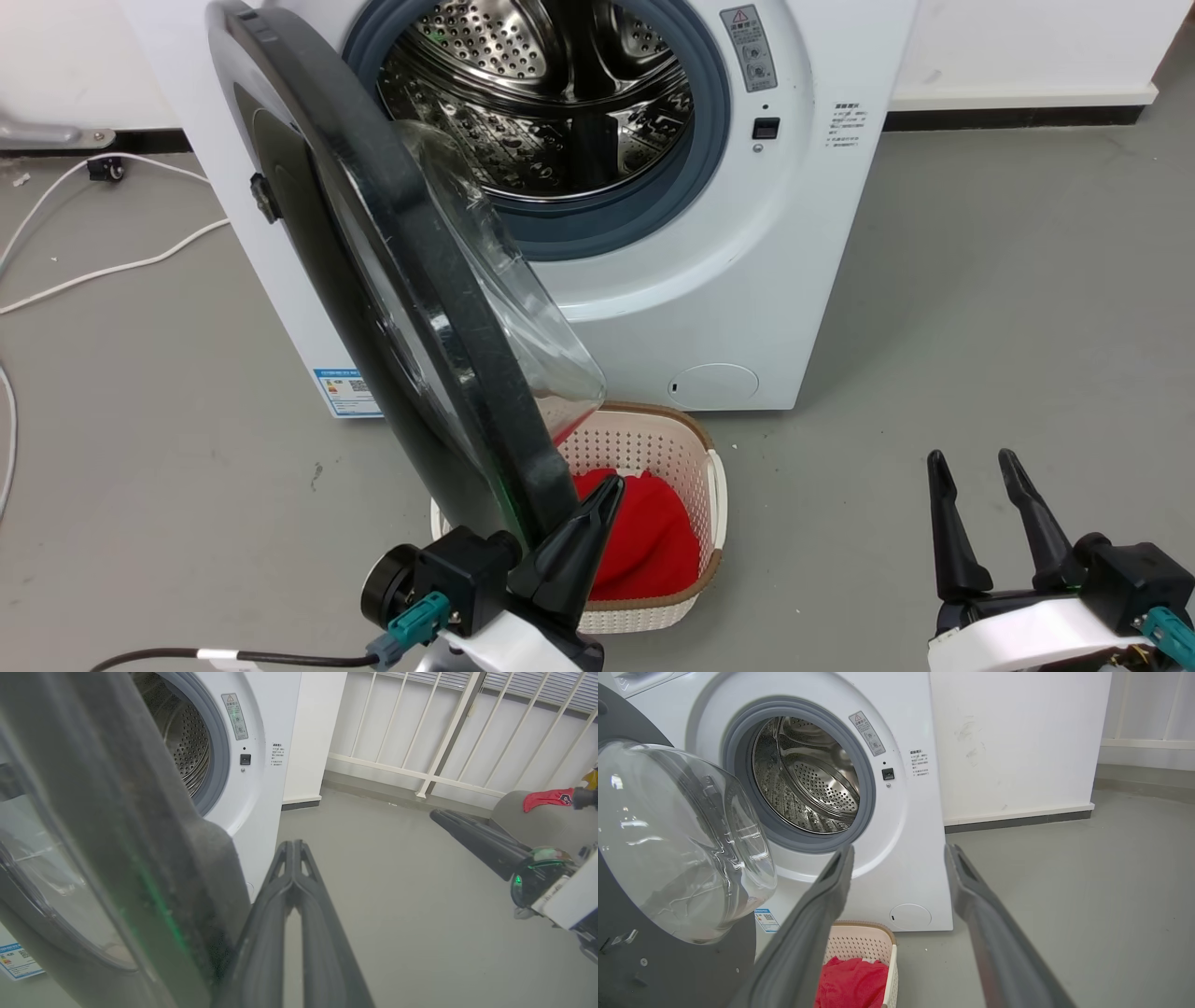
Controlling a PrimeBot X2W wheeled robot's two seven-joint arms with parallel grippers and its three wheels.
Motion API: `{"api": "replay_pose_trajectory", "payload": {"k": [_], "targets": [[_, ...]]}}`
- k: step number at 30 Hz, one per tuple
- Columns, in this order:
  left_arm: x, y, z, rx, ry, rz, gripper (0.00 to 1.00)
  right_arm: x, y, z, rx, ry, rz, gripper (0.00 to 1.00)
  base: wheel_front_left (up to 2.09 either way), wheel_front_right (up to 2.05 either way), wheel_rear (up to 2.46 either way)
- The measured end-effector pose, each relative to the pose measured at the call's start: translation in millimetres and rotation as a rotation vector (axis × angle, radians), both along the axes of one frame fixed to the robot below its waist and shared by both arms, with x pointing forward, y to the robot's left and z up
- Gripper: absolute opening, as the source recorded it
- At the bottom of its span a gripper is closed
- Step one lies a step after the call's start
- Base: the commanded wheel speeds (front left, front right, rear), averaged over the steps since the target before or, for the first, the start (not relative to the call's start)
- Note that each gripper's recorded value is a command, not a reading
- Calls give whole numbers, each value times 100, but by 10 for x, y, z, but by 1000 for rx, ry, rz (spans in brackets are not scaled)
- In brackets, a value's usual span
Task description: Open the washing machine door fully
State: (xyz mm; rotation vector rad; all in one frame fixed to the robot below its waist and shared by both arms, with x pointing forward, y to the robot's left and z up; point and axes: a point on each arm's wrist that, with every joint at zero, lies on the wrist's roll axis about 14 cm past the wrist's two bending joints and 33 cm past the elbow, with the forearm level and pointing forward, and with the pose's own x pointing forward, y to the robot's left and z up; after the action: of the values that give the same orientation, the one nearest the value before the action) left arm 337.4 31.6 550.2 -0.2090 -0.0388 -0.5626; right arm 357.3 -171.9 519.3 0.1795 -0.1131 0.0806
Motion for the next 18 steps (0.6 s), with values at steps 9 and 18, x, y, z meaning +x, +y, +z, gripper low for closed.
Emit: {"api": "replay_pose_trajectory", "payload": {"k": [9,18], "targets": [[-35,265,-19,-17,22,135,0,31,108,-46,17,20,34,100,0,0,0],[-210,901,-35,26,44,367,0,147,370,-38,17,13,113,100,0,0,0]]}}
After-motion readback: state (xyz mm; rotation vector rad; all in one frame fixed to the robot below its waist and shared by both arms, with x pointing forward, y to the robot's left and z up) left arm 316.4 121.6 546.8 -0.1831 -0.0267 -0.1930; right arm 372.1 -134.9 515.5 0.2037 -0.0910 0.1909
